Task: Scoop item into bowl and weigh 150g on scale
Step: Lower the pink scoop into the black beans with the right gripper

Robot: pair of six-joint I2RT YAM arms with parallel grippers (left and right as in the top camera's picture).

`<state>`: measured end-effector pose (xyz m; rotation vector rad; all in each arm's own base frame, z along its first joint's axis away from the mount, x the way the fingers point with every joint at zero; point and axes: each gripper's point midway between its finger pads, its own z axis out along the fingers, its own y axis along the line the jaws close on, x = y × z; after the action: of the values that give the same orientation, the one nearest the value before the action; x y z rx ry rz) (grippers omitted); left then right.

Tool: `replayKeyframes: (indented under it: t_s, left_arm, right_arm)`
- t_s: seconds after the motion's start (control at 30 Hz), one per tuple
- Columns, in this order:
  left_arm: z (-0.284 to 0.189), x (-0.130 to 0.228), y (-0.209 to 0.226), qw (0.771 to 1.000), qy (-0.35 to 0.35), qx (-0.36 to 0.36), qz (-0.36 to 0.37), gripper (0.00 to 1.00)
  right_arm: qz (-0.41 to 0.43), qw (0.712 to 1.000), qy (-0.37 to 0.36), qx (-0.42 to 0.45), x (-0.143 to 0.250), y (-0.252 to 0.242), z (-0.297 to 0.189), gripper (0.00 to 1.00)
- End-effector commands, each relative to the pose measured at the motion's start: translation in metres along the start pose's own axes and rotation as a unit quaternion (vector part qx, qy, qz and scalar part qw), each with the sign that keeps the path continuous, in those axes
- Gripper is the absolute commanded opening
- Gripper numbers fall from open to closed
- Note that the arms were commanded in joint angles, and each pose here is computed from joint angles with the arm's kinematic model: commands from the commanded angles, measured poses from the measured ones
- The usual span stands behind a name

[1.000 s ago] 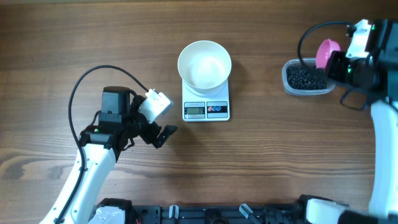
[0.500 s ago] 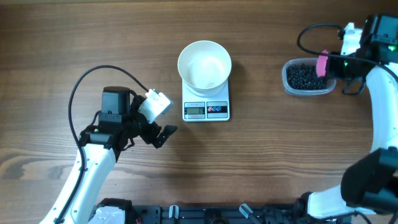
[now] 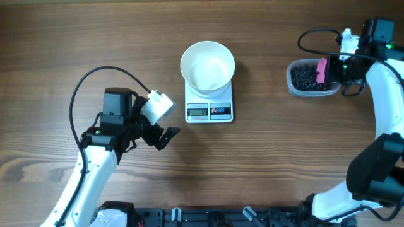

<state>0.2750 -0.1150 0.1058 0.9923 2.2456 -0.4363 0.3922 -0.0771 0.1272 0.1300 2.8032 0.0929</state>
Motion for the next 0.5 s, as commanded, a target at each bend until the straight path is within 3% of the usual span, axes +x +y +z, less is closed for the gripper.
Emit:
replayKeyframes:
  t_s: [0.0, 0.47]
  left_arm:
    - [0.000, -0.001, -0.006, 1.000, -0.006, 0.010, 0.012, 1.00]
    - [0.000, -0.001, -0.006, 1.000, -0.006, 0.010, 0.012, 1.00]
  right_arm:
    - [-0.004, 0.998, 0.033, -0.046, 0.013, 0.014, 0.018, 0.04]
    - [-0.005, 0.992, 0.048, -0.120, 0.031, 0.039, 0.029, 0.04]
